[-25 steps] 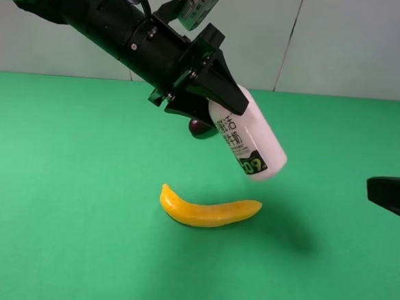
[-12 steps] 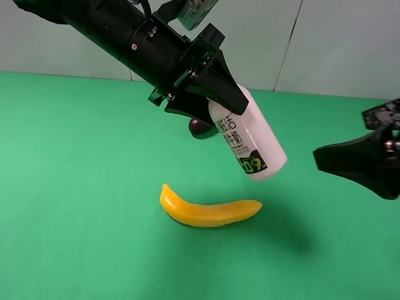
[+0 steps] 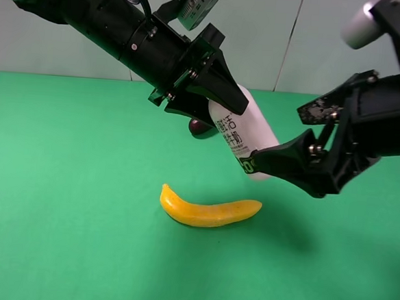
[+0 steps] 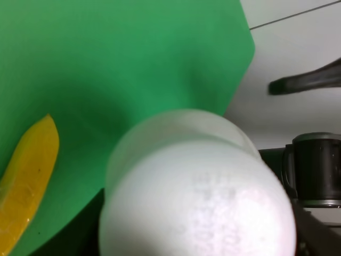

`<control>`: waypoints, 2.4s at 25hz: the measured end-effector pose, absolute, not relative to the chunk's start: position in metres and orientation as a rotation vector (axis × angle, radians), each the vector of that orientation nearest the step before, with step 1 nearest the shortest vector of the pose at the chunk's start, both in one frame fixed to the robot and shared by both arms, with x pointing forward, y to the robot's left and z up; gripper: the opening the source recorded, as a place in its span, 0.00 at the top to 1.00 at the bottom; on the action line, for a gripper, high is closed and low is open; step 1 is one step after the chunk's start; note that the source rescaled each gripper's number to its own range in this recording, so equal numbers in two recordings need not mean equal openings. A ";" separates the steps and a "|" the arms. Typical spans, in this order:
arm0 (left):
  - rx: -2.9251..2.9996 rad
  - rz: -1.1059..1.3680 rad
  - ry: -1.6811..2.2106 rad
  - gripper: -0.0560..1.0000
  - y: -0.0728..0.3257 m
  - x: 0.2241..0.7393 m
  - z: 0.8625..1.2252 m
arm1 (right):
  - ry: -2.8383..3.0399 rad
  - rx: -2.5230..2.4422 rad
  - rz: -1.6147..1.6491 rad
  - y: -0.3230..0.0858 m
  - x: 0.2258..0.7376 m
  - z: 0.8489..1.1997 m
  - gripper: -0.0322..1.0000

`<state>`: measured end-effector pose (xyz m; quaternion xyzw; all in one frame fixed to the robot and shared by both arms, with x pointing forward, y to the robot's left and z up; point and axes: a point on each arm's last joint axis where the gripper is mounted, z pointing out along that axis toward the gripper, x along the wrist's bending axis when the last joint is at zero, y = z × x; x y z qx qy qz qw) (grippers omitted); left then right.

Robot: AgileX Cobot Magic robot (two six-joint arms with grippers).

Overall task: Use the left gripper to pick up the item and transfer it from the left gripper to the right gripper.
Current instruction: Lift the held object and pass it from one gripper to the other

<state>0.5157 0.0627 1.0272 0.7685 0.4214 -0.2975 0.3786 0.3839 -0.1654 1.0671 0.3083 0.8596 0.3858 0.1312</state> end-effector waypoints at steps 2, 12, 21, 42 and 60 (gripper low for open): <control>1.963 -0.757 1.078 0.94 0.063 0.516 1.027 | 2.500 0.904 1.111 -0.162 0.388 1.063 0.00; 1.954 -0.740 1.088 0.94 0.063 0.518 1.027 | 2.501 0.945 1.061 -0.148 0.410 1.041 0.00; 1.941 -0.746 1.090 0.94 0.062 0.518 1.028 | 2.514 0.975 1.015 -0.139 0.424 1.024 0.00; 1.915 -0.759 1.095 0.94 0.061 0.518 1.029 | 2.535 1.020 0.971 -0.132 0.434 1.005 0.00; 1.948 -0.739 1.082 0.94 0.062 0.518 1.028 | 2.534 1.025 0.974 -0.132 0.434 1.005 0.40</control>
